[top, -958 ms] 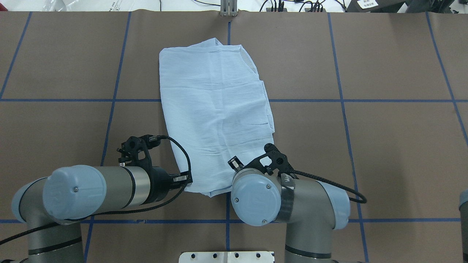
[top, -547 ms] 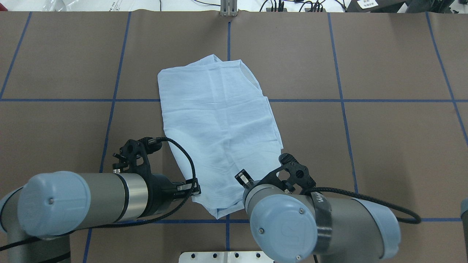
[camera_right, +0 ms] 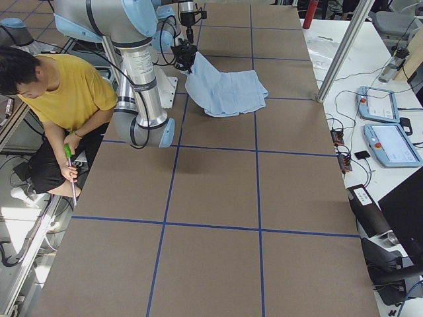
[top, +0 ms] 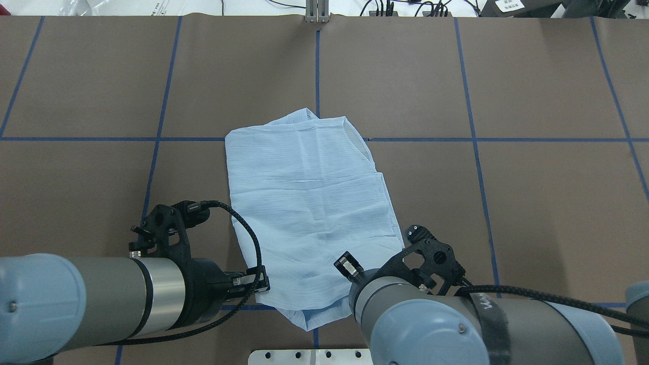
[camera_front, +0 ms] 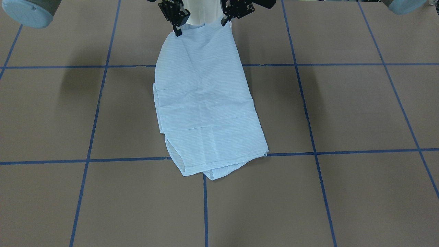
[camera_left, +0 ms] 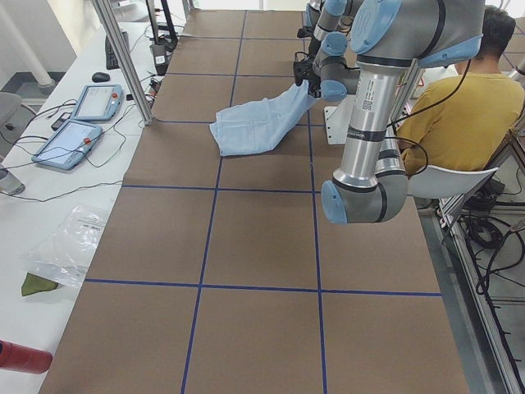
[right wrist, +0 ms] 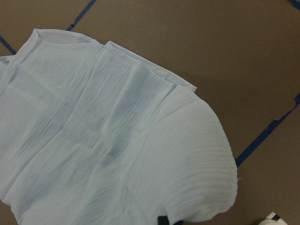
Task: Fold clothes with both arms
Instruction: 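Lift the near edge with both grippers and fold it away from the robot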
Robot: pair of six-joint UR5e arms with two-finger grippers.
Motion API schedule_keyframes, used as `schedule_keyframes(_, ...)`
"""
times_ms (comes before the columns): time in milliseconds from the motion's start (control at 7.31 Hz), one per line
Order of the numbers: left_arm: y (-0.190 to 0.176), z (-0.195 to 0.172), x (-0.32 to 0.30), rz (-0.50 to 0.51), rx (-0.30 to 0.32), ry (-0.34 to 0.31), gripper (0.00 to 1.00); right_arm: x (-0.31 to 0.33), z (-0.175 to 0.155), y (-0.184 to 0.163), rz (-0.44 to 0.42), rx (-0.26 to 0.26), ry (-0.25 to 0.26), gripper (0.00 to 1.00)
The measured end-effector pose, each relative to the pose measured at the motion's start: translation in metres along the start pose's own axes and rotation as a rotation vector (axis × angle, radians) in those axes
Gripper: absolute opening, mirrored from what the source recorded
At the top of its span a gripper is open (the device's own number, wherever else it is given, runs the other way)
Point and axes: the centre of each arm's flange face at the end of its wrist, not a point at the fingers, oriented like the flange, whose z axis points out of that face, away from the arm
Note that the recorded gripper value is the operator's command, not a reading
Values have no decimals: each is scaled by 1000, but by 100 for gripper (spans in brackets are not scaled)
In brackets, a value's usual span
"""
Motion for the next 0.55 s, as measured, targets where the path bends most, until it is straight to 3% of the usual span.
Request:
schedule_keyframes(274, -39, 28, -10, -8, 80, -80, 0, -47, 22, 0, -40, 79, -50, 0)
schedule_keyframes(547, -102, 47, -18, 7, 186, -148, 0, -104, 64, -24, -72, 150, -99, 0)
